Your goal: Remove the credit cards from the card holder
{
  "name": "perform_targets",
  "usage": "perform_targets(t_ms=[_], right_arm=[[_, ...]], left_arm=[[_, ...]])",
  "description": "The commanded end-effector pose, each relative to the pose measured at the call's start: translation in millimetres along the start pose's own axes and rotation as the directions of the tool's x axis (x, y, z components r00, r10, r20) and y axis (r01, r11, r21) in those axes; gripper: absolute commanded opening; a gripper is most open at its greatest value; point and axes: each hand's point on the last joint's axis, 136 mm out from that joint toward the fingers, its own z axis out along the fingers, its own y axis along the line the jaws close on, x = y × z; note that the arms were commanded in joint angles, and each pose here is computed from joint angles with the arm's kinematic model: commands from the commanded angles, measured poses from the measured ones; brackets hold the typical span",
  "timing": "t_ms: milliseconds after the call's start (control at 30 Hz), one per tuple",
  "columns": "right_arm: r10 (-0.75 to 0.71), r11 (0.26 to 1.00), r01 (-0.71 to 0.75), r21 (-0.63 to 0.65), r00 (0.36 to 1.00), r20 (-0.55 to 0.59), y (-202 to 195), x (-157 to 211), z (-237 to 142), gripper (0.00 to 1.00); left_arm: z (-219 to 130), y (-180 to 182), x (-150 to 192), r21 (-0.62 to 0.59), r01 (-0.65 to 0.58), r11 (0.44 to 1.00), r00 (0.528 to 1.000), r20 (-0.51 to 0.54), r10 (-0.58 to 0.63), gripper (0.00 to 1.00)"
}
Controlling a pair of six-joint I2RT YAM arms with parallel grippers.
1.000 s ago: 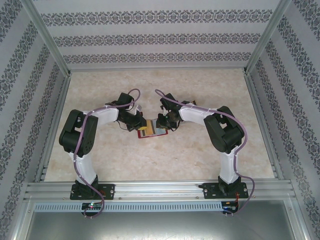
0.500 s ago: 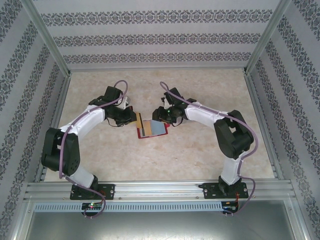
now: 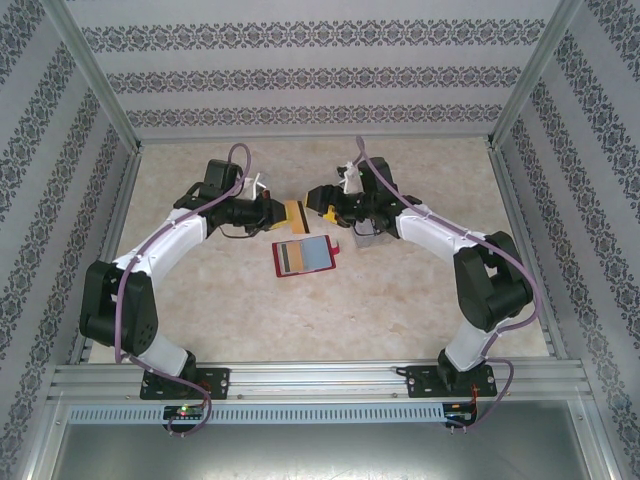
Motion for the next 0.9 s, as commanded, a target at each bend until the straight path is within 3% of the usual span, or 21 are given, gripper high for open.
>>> perform_targets(t_ms=[0, 167, 333, 700, 867], right_arm=[[-0.042, 0.977, 0.039, -0.211, 0.999, -0.010, 38.1, -9.6, -13.4, 0.74], [-0.054, 0.960, 0.040, -0.276, 0.998, -0.041, 48.1, -11.3, -19.0, 0.71], [-0.038, 0.937, 0.024, -0.349, 0.999, -0.033, 55.3, -19.0, -25.9, 0.56], [-0.020, 0.931, 0.009, -0.366, 1.000, -0.025, 50.9, -21.1, -28.5, 0.24], [-0.025, 0.926, 0.013, -0.378, 0.999, -0.026, 55.5, -19.4, -28.7, 0.15]], left_arm=[[-2.0, -34.8, -15.5, 0.140, -0.024, 0.990, 1.000, 0.005, 0.024, 0.00], [-1.2, -44.6, -23.0, 0.192, -0.010, 0.981, 1.000, 0.020, 0.006, 0.00], [-1.2, -46.5, -27.2, 0.202, 0.006, 0.979, 0.999, 0.030, -0.012, 0.00], [2.6, -40.1, -29.3, 0.198, 0.034, 0.980, 0.998, 0.036, -0.042, 0.00], [1.2, -42.4, -28.5, 0.200, 0.029, 0.979, 0.999, 0.037, -0.038, 0.00]])
